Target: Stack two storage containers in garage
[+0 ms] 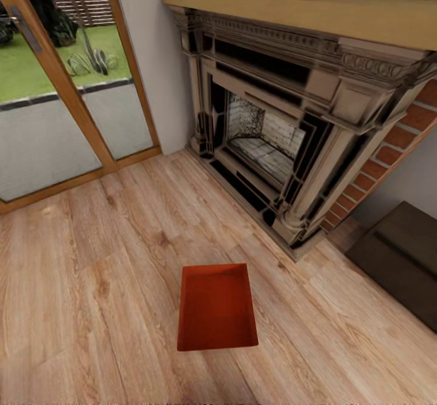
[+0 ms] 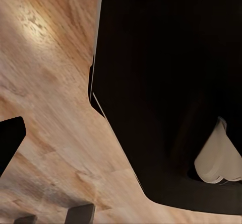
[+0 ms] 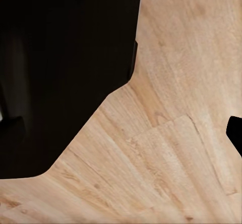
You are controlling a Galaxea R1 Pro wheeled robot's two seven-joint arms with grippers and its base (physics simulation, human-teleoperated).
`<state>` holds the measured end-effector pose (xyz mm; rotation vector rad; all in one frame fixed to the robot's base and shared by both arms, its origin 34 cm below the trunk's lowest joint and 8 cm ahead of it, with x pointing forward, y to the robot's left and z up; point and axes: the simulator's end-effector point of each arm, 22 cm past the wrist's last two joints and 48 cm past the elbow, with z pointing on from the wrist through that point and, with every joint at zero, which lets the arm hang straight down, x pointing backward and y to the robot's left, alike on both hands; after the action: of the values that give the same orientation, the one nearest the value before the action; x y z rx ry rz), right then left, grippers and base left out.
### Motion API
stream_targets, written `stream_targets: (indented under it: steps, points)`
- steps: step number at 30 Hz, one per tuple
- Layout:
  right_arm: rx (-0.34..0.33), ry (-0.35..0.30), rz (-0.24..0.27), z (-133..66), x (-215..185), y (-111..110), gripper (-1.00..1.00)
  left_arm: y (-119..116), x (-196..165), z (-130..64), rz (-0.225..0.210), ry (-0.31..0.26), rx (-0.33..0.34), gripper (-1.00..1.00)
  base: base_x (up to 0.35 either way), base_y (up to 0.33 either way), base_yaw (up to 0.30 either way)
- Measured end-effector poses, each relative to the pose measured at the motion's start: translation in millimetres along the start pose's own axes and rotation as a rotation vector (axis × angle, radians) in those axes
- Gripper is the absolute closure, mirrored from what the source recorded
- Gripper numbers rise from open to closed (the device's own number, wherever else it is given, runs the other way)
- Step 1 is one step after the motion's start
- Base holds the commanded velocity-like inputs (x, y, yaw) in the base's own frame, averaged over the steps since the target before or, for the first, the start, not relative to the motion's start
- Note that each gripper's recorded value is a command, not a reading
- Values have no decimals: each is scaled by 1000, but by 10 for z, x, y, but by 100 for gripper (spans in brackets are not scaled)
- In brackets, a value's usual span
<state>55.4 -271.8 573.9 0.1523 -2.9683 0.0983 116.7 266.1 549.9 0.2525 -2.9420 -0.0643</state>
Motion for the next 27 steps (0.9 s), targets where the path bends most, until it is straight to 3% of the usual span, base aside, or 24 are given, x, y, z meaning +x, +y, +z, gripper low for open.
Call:
stream_targets:
  steps: [27]
  points:
    - [-3,44,-3,-8,168,13,-100,45,180,24,-11,45,-11,-100,0,0,0]
